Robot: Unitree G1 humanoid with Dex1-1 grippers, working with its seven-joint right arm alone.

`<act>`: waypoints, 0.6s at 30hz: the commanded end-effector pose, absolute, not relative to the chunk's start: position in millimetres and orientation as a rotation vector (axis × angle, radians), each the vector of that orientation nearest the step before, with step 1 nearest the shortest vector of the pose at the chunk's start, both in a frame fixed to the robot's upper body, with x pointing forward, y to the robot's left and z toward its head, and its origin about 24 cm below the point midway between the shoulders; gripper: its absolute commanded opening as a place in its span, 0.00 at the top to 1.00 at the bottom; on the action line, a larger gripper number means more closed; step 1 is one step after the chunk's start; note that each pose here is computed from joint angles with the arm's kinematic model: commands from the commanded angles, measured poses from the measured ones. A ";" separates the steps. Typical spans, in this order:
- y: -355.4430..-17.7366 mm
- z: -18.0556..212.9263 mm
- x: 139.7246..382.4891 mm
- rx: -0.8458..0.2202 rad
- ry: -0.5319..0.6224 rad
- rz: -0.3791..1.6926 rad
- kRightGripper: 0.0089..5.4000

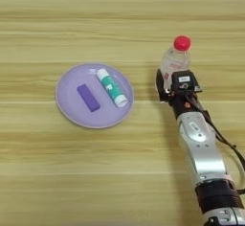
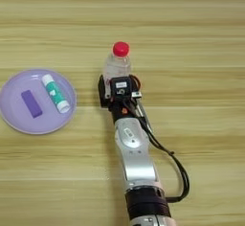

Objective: Move the objects on the table

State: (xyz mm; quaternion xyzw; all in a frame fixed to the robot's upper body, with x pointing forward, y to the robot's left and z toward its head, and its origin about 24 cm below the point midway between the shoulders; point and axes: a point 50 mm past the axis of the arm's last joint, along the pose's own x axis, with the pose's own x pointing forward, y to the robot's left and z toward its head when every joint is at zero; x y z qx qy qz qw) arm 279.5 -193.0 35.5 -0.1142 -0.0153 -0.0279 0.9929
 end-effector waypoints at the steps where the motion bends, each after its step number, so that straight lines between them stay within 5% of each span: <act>1: -193.0 66.8 294.9 -0.239 -0.156 -0.051 0.41; 6: -193.3 64.9 294.5 -0.240 -0.146 -0.054 0.41; 18: -193.3 66.0 293.5 -0.240 -0.151 -0.056 0.11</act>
